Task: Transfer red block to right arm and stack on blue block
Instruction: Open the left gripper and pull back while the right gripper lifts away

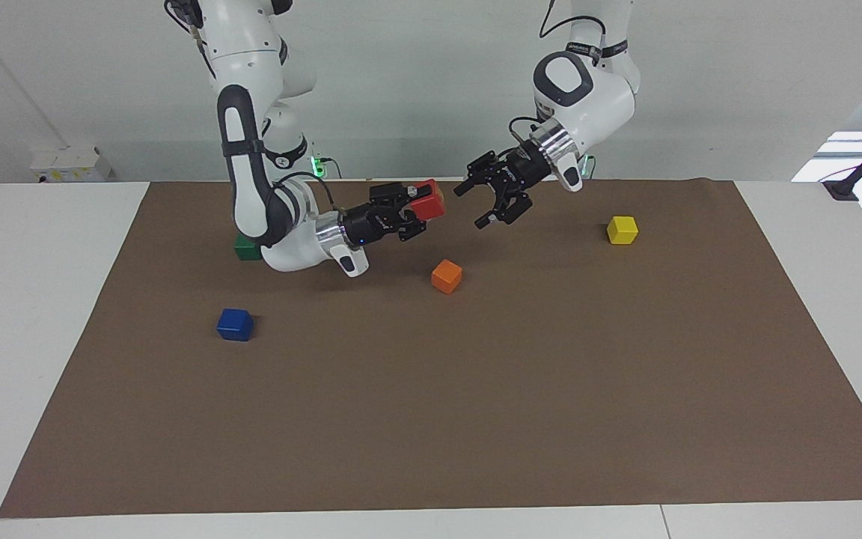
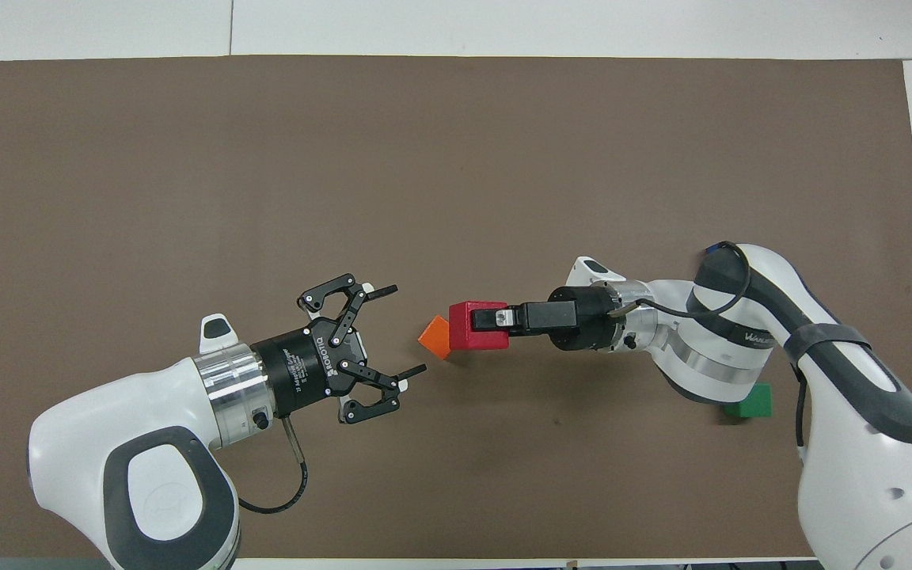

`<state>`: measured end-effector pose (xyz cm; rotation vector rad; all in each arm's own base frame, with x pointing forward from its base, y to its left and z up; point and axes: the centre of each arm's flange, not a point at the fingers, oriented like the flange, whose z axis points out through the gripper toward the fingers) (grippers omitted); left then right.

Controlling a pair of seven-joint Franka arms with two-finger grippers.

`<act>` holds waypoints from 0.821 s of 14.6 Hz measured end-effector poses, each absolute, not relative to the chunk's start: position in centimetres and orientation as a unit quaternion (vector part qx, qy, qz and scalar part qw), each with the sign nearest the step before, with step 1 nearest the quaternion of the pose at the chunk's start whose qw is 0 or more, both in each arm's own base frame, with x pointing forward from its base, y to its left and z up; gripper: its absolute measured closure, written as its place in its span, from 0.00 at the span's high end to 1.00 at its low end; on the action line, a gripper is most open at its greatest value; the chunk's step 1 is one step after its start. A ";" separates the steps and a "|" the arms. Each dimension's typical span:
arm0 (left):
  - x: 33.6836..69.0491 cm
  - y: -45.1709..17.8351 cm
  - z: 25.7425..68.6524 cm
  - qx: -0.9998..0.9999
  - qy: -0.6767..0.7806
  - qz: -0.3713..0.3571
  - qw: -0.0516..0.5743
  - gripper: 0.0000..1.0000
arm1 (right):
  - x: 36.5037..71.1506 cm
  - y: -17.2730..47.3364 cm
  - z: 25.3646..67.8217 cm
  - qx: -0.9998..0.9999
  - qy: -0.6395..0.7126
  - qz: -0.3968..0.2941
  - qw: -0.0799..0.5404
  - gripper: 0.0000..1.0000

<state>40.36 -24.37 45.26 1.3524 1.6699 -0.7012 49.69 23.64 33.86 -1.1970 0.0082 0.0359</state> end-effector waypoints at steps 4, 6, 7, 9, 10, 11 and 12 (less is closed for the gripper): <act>40.0 -22.2 44.1 0.580 0.651 -0.258 0.416 1.00 | 52.7 19.8 37.4 -0.663 0.036 0.012 0.748 0.56; 41.1 -19.6 43.7 0.606 0.641 -0.248 0.401 1.00 | 54.2 16.4 39.2 -0.710 0.052 0.015 0.702 0.56; 41.8 -17.8 43.4 0.621 0.633 -0.242 0.395 1.00 | 55.0 14.7 39.9 -0.732 0.060 0.016 0.679 0.56; 43.0 -14.6 42.5 0.662 0.609 -0.218 0.378 1.00 | 56.4 11.6 41.3 -0.780 0.076 0.017 0.621 0.56; 43.8 -13.4 42.3 0.689 0.596 -0.200 0.360 1.00 | 57.3 10.2 42.3 -0.806 0.083 0.018 0.586 0.56; 44.7 -12.5 42.4 0.715 0.584 -0.183 0.340 1.00 | 58.1 9.0 43.4 -0.832 0.090 0.016 0.547 0.56; 45.7 -11.8 42.8 0.737 0.571 -0.168 0.319 1.00 | 58.7 8.1 44.3 -0.858 0.095 0.012 0.505 0.56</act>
